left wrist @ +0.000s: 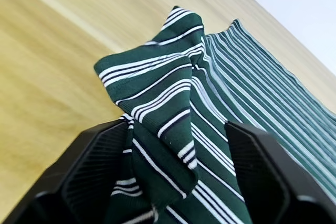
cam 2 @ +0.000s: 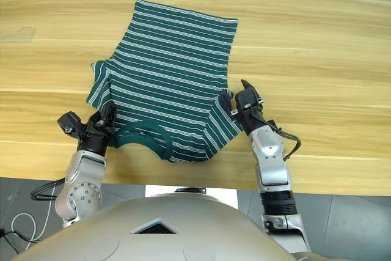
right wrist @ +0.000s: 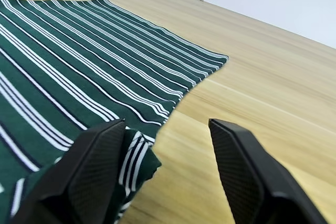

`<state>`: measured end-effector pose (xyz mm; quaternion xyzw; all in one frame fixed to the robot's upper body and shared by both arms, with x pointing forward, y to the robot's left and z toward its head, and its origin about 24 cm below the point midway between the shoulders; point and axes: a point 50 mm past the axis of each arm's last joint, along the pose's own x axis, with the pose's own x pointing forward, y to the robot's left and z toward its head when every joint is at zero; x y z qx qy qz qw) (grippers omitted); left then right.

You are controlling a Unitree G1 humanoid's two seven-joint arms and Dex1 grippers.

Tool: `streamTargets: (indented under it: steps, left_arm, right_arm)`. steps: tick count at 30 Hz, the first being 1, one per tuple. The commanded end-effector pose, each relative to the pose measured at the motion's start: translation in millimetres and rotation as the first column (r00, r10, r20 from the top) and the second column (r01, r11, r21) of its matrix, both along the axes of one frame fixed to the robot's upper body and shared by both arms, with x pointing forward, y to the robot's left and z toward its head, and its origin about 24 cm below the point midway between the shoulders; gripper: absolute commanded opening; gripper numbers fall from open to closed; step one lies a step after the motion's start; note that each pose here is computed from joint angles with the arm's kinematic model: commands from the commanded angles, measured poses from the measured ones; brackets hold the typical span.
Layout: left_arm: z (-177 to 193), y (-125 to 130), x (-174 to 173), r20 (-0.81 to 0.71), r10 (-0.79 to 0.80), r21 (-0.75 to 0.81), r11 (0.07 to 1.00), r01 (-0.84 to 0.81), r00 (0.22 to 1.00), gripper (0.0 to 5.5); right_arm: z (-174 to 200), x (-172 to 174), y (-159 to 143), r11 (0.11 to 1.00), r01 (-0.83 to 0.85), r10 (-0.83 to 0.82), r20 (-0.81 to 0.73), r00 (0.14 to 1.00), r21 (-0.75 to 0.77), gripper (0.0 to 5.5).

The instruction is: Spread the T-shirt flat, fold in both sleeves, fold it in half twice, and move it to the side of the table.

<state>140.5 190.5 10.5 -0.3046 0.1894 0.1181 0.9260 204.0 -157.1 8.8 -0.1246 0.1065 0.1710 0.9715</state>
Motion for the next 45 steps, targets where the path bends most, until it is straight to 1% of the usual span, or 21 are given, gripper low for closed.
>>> streamTargets:
  steps: [1, 3, 5, 6, 8, 10, 13, 15, 17, 19, 21, 24, 27, 28, 30, 32, 34, 37, 40, 42, 45]
  left_arm:
    - [-47, 3, -62, -0.402, 0.139, -0.052, 0.983, -0.175, 0.905, 3.44]
    - [-43, 3, -75, -0.418, 0.169, -0.096, 0.969, -0.228, 0.893, 3.44]
    - [-34, 6, -82, -0.385, 0.215, -0.195, 0.932, -0.306, 0.898, 3.44]
    - [-27, 9, -80, -0.336, 0.232, -0.244, 0.915, -0.322, 0.913, 3.44]
    - [0, 18, -63, -0.099, 0.228, -0.303, 0.920, -0.248, 0.969, 3.44]
    - [25, 33, -49, 0.089, 0.230, -0.259, 0.945, -0.201, 0.969, 3.44]
    - [52, 51, -33, 0.253, 0.211, -0.151, 0.973, -0.176, 0.944, 3.44]
    - [66, 65, -25, 0.320, 0.225, -0.083, 0.974, -0.210, 0.920, 3.44]
    - [74, 85, -15, 0.356, 0.283, -0.055, 0.958, -0.282, 0.891, 3.44]
    - [81, 94, -5, 0.393, 0.303, -0.035, 0.949, -0.315, 0.868, 3.44]
    - [91, 91, 11, 0.461, 0.267, -0.049, 0.960, -0.276, 0.846, 3.44]
    - [85, 52, 38, 0.466, 0.069, -0.002, 0.997, -0.077, 0.882, 3.44]
    - [75, 20, 53, 0.438, -0.102, 0.074, 0.994, 0.077, 0.893, 3.44]
    - [74, 14, 58, 0.440, -0.125, 0.089, 0.991, 0.095, 0.889, 3.44]
    - [71, 14, 72, 0.439, -0.089, 0.060, 0.996, 0.070, 0.894, 3.44]
    - [66, 14, 79, 0.437, -0.071, 0.056, 0.997, 0.052, 0.897, 3.44]
    - [58, 6, 80, 0.417, -0.103, 0.070, 0.994, 0.081, 0.903, 3.44]
    - [40, -9, 74, 0.352, -0.174, 0.097, 0.984, 0.149, 0.920, 3.44]
    - [28, -12, 69, 0.311, -0.194, 0.108, 0.980, 0.168, 0.930, 3.44]
    - [24, -12, 66, 0.300, -0.202, 0.124, 0.977, 0.172, 0.932, 3.44]
    - [18, -14, 66, 0.273, -0.242, 0.203, 0.961, 0.190, 0.931, 3.44]
  right_arm:
    - [3, 2, -1, 1.000, 0.011, -0.011, -0.008, 1.000, 0.004, 2.93]
    - [4, 5, -1, 1.000, 0.018, -0.018, -0.007, 1.000, -0.003, 2.93]
    - [8, 10, 7, 1.000, -0.004, 0.004, 0.012, 1.000, 0.011, 2.93]
    - [10, 11, 12, 1.000, -0.019, 0.019, 0.021, 1.000, 0.020, 2.93]
    - [10, 13, 21, 0.998, -0.055, 0.054, 0.032, 0.998, 0.032, 2.93]
    - [11, 12, 26, 0.996, -0.076, 0.074, 0.042, 0.996, 0.036, 2.93]
    - [12, 11, 32, 0.995, -0.091, 0.089, 0.041, 0.995, 0.044, 2.93]
    - [7, 10, 38, 0.994, -0.110, 0.109, 0.023, 0.994, 0.029, 2.93]
    - [-1, 7, 42, 0.993, -0.113, 0.113, -0.011, 0.994, 0.021, 2.93]
    - [-10, 1, 45, 0.993, -0.114, 0.115, -0.050, 0.992, 0.017, 2.93]
    - [-20, -7, 45, 0.994, -0.107, 0.108, -0.097, 0.989, 0.013, 2.93]
    - [-31, -16, 34, 0.999, -0.040, 0.041, -0.155, 0.987, 0.011, 2.93]
    - [-34, -18, 9, 0.998, 0.067, -0.068, -0.206, 0.976, -0.013, 2.93]
    - [-33, -18, -2, 0.995, 0.091, -0.095, -0.215, 0.972, -0.030, 2.93]
    - [-26, -11, -25, 0.990, 0.114, -0.129, -0.204, 0.970, -0.081, 2.93]
    - [-15, 5, -44, 0.981, 0.138, -0.159, -0.165, 0.973, -0.133, 2.93]
    - [-3, 27, -56, 0.973, 0.148, -0.170, -0.113, 0.979, -0.174, 2.93]
    - [5, 50, -55, 0.974, 0.127, -0.143, -0.072, 0.987, -0.187, 2.93]
    - [0, 61, -52, 0.973, 0.126, -0.142, -0.071, 0.987, -0.192, 2.93]
    - [-4, 62, -42, 0.981, 0.093, -0.107, -0.074, 0.992, -0.173, 2.93]
    - [6, 57, -12, 0.993, -0.049, 0.048, -0.014, 0.999, -0.111, 2.93]
